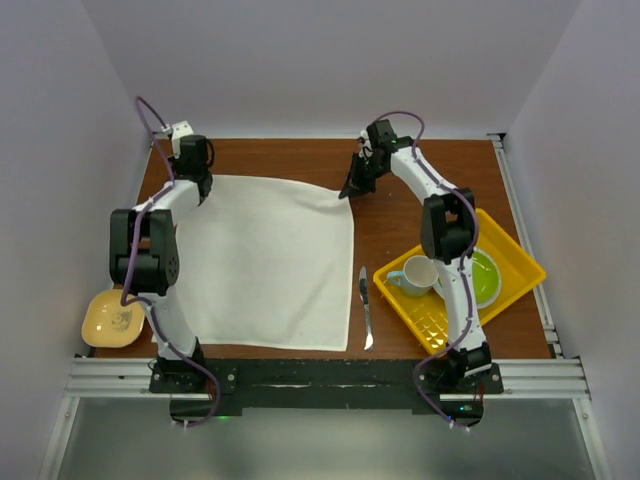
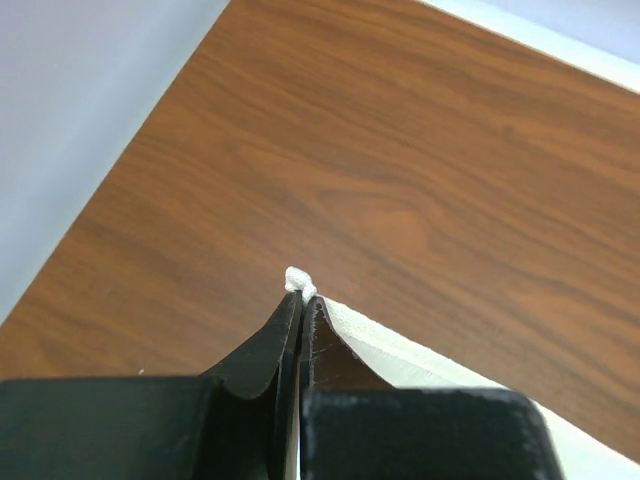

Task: Fold the napkin, place the utensils inside, and roll it up
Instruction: Flatten the napkin out

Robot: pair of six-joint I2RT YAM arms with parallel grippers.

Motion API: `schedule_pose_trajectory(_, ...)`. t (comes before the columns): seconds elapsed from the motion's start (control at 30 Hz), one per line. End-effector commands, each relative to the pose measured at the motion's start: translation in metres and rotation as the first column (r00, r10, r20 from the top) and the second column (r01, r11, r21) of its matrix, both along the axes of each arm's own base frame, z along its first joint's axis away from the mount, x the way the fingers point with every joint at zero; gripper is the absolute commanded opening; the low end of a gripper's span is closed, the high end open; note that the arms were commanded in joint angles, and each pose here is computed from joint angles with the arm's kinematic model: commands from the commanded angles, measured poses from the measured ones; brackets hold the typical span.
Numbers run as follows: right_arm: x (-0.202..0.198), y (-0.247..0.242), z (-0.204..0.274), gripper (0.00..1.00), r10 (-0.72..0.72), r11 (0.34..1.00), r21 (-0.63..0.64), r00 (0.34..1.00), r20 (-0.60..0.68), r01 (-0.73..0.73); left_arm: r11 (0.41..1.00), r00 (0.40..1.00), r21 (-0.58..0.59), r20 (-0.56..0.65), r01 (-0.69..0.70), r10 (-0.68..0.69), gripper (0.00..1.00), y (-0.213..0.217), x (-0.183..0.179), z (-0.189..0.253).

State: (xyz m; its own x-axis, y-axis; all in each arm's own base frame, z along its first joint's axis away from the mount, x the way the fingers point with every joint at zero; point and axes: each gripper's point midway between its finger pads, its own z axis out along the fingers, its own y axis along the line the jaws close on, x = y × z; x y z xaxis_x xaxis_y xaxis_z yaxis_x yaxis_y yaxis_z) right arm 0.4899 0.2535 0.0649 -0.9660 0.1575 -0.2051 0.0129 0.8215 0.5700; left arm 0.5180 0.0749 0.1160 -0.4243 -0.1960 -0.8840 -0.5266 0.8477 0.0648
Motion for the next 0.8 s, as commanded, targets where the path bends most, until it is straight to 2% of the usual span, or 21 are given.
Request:
schedule_pose_trajectory(0.0, 0.01, 0.001, 0.032, 0.0, 0.004, 0.998, 0.056, 0.999, 0.052, -0.007, 0.998, 0.988, -0.069, 0.152, 0.007, 0.004, 0.0, 0.007, 0.037, 0.029)
schedule_pose_trajectory(0.1, 0.029, -0.008, 0.026, 0.0, -0.081, 0.993, 0.087, 0.995, 0.051, 0.076, 0.998, 0.992, -0.069, 0.129, 0.009, 0.0, 0.0, 0.007, 0.045, 0.017)
schedule_pose_trajectory(0.13, 0.042, -0.009, 0.024, 0.0, -0.106, 0.989, 0.109, 0.991, 0.079, 0.097, 0.997, 0.992, -0.07, 0.123, 0.015, -0.007, 0.15, 0.007, 0.056, 0.015)
schedule_pose_trajectory(0.2, 0.061, -0.02, 0.022, 0.0, -0.188, 0.975, 0.138, 0.979, 0.078, 0.176, 0.998, 1.0, -0.058, -0.001, 0.003, -0.003, 0.23, 0.008, 0.056, -0.002)
schedule_pose_trajectory(0.23, 0.072, -0.023, 0.013, 0.03, -0.215, 0.968, 0.15, 0.973, 0.079, 0.202, 0.999, 1.0, -0.033, 0.001, -0.029, 0.029, 0.36, 0.015, 0.075, 0.005)
schedule_pose_trajectory(0.27, 0.089, -0.031, 0.023, 0.14, -0.26, 0.955, 0.174, 0.961, 0.098, 0.24, 0.998, 0.996, -0.018, -0.075, -0.052, 0.05, 0.48, 0.017, 0.07, -0.004)
schedule_pose_trajectory(0.3, 0.097, -0.032, 0.03, 0.37, -0.271, 0.95, 0.19, 0.956, 0.109, 0.248, 0.998, 0.993, -0.007, -0.095, -0.067, 0.066, 0.6, 0.021, 0.073, -0.002)
schedule_pose_trajectory(0.33, 0.099, -0.033, 0.023, 0.45, -0.28, 0.947, 0.185, 0.956, 0.082, 0.262, 0.994, 0.992, 0.012, -0.062, -0.111, 0.111, 0.66, 0.027, 0.081, 0.019)
schedule_pose_trajectory(0.37, 0.113, -0.039, 0.053, 0.5, -0.296, 0.945, 0.192, 0.942, 0.16, 0.264, 0.992, 0.99, 0.015, -0.054, -0.128, 0.129, 0.79, 0.028, 0.076, 0.03)
schedule_pose_trajectory(0.4, 0.113, -0.041, 0.063, 0.64, -0.293, 0.949, 0.176, 0.938, 0.185, 0.262, 0.991, 0.991, 0.015, -0.019, -0.132, 0.132, 1.0, 0.028, 0.074, 0.043)
schedule_pose_trajectory(0.43, 0.108, -0.047, 0.095, 0.71, -0.282, 0.955, 0.16, 0.927, 0.247, 0.248, 0.99, 0.99, 0.024, 0.011, -0.141, 0.141, 1.0, 0.029, 0.059, 0.063)
schedule_pose_trajectory(0.5, 0.101, -0.068, 0.104, 0.89, -0.314, 0.949, 0.075, 0.906, 0.285, 0.305, 0.991, 0.99, 0.024, 0.052, -0.129, 0.128, 1.0, 0.026, 0.051, 0.084)
schedule_pose_trajectory(0.53, 0.096, -0.074, 0.11, 0.9, -0.299, 0.953, 0.043, 0.901, 0.314, 0.301, 0.992, 0.991, 0.015, 0.063, -0.121, 0.12, 1.0, 0.024, 0.041, 0.097)
schedule_pose_trajectory(0.63, 0.067, -0.079, 0.126, 0.9, -0.232, 0.966, -0.033, 0.915, 0.331, 0.257, 0.996, 0.997, -0.051, 0.023, -0.07, 0.071, 1.0, 0.01, 0.014, 0.101)
schedule_pose_trajectory(0.73, 0.033, -0.059, 0.129, 0.89, -0.108, 0.976, -0.143, 0.938, 0.329, 0.162, 0.991, 0.999, -0.132, -0.039, -0.007, 0.002, 0.98, -0.009, -0.024, 0.087)
schedule_pose_trajectory(0.77, 0.016, -0.038, 0.121, 0.85, -0.046, 0.98, -0.17, 0.951, 0.306, 0.102, 0.988, 0.998, -0.156, -0.054, 0.007, -0.015, 0.97, -0.014, -0.036, 0.083)
